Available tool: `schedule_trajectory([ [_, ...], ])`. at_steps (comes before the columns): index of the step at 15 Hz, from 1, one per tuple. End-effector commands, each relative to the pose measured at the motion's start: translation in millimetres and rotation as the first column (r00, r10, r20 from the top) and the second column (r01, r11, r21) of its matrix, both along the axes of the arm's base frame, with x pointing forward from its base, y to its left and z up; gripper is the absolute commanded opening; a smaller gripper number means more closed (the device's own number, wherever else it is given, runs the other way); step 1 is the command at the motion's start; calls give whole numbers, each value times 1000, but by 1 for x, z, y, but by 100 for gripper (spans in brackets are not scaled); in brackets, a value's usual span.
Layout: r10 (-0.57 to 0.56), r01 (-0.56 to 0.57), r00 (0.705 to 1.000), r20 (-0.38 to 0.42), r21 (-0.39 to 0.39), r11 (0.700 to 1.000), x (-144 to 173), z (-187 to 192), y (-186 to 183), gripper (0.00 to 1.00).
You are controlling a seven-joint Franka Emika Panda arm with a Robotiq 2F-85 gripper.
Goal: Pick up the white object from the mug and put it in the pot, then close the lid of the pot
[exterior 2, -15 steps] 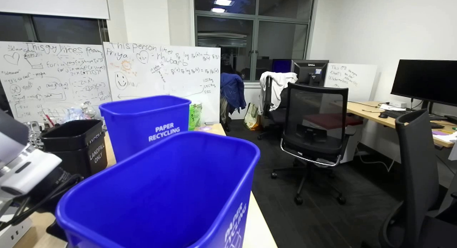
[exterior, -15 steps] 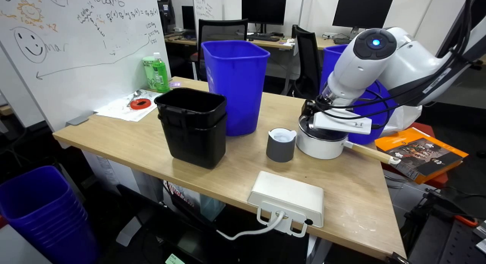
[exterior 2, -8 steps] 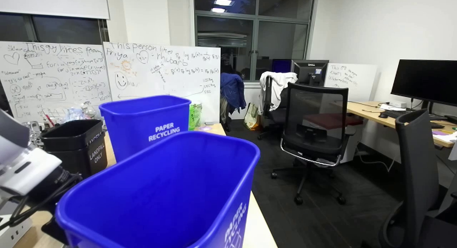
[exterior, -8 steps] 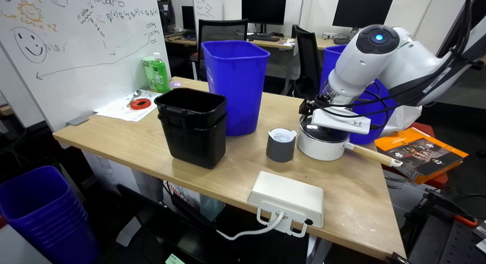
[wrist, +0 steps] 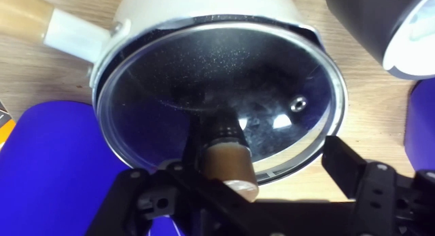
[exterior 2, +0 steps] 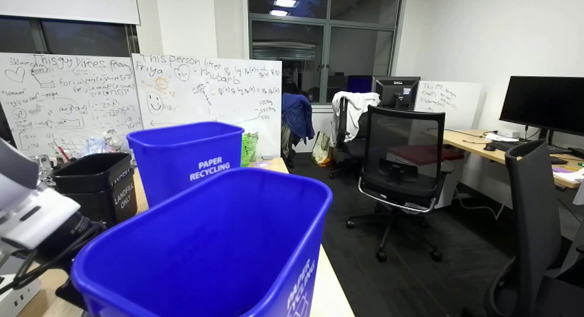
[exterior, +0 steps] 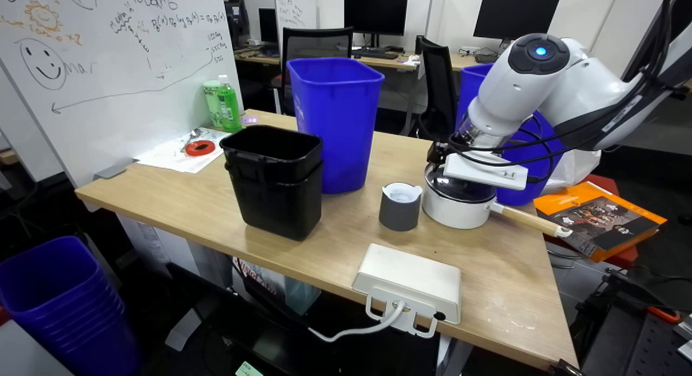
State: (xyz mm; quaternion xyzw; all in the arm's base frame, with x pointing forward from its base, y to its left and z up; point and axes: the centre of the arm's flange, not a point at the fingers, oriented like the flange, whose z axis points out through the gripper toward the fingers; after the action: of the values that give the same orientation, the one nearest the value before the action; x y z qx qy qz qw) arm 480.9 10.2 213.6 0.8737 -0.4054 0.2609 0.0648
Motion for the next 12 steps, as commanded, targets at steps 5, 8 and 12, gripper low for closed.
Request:
schedule_trajectory([
  [5,55,-55,998,-24,0,998,4,8,-8,41],
  [8,93,-93,993,-78,4,996,3,9,-9,20],
  [12,116,-115,987,-114,15,993,5,13,-10,13],
])
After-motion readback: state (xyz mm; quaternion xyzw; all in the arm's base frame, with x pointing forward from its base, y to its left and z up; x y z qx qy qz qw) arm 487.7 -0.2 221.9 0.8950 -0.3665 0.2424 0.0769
